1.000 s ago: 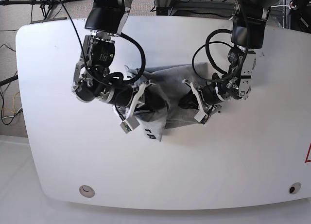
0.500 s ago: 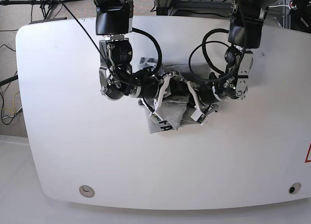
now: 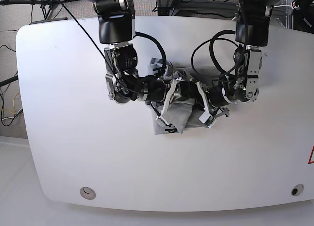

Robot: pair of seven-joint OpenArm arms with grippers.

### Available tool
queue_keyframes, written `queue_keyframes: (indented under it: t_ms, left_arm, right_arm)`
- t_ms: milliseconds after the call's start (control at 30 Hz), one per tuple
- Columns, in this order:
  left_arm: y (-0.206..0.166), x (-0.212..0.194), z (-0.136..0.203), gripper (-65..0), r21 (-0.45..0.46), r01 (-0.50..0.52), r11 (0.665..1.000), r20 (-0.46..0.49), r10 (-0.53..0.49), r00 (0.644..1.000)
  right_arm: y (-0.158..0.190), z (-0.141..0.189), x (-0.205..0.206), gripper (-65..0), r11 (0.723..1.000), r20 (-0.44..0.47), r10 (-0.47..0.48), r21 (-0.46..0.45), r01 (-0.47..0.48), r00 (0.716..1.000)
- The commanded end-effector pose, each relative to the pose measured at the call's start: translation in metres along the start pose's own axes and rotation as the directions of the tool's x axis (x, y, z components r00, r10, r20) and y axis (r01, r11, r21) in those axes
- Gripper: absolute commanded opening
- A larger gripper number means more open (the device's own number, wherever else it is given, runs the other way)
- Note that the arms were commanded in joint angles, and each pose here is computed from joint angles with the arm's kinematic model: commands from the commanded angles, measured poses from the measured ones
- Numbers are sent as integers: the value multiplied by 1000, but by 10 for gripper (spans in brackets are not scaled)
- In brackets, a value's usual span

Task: Fold the T-shirt properly
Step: 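Fold the shirt sides inward with both grippers toward each other, then press and tuck the bundled shirt with both grippers together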

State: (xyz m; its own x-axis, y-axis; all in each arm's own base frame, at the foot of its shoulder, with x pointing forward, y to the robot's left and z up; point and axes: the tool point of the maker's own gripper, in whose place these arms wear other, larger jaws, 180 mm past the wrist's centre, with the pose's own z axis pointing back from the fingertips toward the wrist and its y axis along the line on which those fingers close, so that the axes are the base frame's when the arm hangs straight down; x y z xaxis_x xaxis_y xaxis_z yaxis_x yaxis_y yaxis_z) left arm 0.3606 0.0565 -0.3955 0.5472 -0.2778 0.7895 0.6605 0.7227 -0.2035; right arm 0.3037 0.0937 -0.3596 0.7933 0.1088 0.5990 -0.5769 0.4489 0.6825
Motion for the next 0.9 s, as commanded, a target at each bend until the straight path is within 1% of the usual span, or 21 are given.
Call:
queue_keyframes:
  t_ms: [0,33,100,167,333,500,667,867]
  left_arm:
    - [17,53,14,-650,37,-13,999,162,7,987]
    - [23,55,17,-650,50,-26,998,169,18,985]
    - [30,56,21,-650,66,-41,997,179,28,983]
    - [34,63,24,-650,77,-44,996,194,28,981]
    - [37,77,26,-650,83,-31,996,216,12,976]
    - [43,88,37,-650,111,-26,993,252,-3,968]
    - [57,99,55,-650,162,-31,986,277,-16,961]
    - [76,116,82,-650,234,-30,972,321,-48,946]
  right_arm:
    - [10,-3,4,-229,999,-19,40,25,-39,999]
    - [9,-3,4,-186,999,-20,40,23,-39,999]
    - [9,-2,4,-139,999,-20,40,22,-40,999]
    - [8,-2,4,-112,999,-21,40,21,-40,999]
    - [8,-2,4,-110,999,-20,41,20,-41,999]
    - [8,-2,4,-110,999,-20,41,20,-41,999]
    - [11,0,9,-110,998,-8,59,19,-59,998]
    - [24,-3,14,-110,993,-13,112,37,-111,994]
